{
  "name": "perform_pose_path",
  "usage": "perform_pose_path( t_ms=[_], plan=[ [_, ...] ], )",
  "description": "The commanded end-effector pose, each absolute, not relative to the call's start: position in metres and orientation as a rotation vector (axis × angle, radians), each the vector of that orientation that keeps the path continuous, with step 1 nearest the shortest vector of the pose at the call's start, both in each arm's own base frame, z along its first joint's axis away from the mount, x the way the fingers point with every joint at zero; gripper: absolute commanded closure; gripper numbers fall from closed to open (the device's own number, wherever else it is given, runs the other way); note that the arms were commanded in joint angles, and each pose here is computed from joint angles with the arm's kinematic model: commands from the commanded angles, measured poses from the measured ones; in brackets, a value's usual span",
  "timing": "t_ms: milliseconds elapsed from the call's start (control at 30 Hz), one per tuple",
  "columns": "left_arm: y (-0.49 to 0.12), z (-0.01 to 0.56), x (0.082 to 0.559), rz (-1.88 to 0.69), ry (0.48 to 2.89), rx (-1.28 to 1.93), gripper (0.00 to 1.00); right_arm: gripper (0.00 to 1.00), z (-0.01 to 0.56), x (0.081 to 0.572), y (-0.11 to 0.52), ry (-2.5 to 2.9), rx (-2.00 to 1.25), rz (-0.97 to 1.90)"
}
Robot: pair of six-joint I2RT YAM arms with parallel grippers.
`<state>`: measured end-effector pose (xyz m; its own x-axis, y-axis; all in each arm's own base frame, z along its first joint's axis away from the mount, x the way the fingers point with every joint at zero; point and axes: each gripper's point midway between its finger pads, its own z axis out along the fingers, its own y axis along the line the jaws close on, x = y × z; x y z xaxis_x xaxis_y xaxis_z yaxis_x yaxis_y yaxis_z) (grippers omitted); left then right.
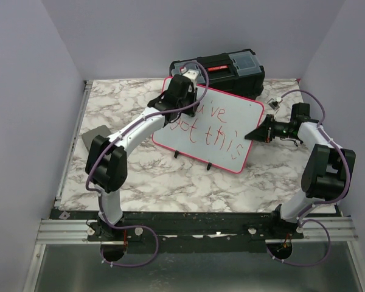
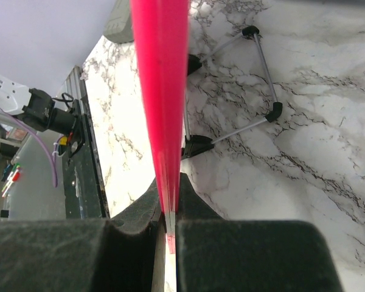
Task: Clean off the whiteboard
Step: Erase the whiteboard at the whiteboard stand.
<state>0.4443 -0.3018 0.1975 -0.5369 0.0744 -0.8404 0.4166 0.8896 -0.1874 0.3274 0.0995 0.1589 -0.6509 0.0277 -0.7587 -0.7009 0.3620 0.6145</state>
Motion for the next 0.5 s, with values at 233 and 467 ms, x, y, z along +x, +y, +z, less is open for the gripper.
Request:
perform_pose_path(
  t_ms=[233,467],
  plan=[
    [-0.336,0.222,0.458,-0.570,2.107,0.394,1.00,0.99,0.173,0.335,0.102,1.830,-0.693,1.289],
    [-0.321,0.168,0.439,-0.499,2.201,0.426,1.00,0.99,0.172,0.335,0.102,1.831,-0.691,1.292]
  ],
)
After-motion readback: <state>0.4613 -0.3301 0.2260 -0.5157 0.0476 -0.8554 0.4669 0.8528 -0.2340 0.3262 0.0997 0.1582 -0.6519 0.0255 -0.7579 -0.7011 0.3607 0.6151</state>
